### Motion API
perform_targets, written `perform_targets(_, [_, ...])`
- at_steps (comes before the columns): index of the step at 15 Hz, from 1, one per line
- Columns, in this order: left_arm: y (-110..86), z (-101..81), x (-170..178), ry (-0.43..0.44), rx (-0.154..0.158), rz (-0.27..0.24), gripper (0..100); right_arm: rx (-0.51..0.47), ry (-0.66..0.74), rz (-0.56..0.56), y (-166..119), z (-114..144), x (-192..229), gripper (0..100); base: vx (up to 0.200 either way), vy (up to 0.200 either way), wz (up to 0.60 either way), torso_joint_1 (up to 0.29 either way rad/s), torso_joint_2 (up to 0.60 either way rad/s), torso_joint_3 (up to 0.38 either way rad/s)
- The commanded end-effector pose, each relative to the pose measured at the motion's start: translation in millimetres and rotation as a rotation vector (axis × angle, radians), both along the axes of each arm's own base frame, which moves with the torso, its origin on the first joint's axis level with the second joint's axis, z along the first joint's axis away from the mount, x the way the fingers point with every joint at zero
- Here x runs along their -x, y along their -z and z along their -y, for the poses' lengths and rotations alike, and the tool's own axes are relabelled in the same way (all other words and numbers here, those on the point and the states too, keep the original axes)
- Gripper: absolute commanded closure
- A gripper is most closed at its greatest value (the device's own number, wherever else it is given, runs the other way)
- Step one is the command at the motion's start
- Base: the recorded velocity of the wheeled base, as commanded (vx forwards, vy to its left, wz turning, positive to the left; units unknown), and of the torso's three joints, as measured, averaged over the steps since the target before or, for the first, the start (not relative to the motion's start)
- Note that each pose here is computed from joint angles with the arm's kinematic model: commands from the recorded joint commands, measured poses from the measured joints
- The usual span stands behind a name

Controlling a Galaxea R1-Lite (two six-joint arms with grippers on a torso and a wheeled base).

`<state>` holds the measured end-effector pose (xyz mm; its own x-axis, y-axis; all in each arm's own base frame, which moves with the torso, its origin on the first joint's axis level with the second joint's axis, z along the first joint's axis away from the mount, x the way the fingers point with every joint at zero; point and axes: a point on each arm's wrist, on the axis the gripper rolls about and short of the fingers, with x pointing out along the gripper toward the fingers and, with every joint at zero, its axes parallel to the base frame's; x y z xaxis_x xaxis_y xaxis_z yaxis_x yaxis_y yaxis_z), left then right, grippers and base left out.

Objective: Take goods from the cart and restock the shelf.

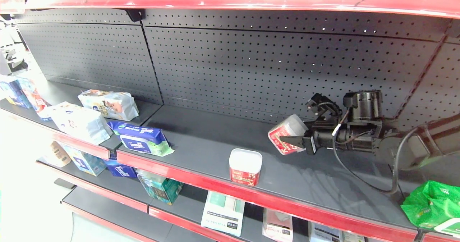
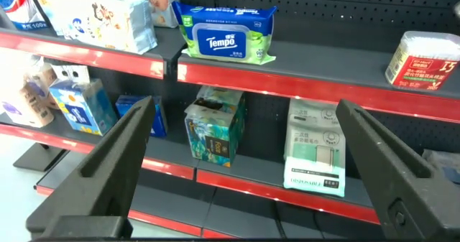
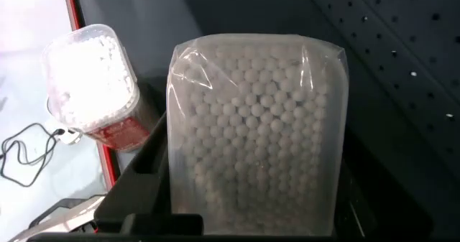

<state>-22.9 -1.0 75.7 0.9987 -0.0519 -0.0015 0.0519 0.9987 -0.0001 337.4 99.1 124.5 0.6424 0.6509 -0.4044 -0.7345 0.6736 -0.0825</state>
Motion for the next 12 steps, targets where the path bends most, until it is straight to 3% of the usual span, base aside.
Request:
perform_targets(1, [-0.1, 0.0, 0.0, 0.0, 0.0, 0.001, 0, 0.007, -0.021, -0.025, 13.7, -10.2, -9.7, 100, 0.0, 0.0, 0.0, 0.0, 0.0, 0.0])
perform_targets(7, [0.1, 0.0, 0.0, 0.0, 0.0, 0.0, 0, 0.007, -0.063, -0.022, 27.0, -36.3, -31.6, 100, 0.0, 0.0, 0.0, 0.0, 0.0, 0.0])
perform_targets(12, [0.1, 0.0, 0.0, -0.001, 0.0, 0.0, 0, 0.014, -0.069, -0.032, 32.4, -40.4, -32.8, 100, 0.0, 0.0, 0.0, 0.0, 0.0, 0.0])
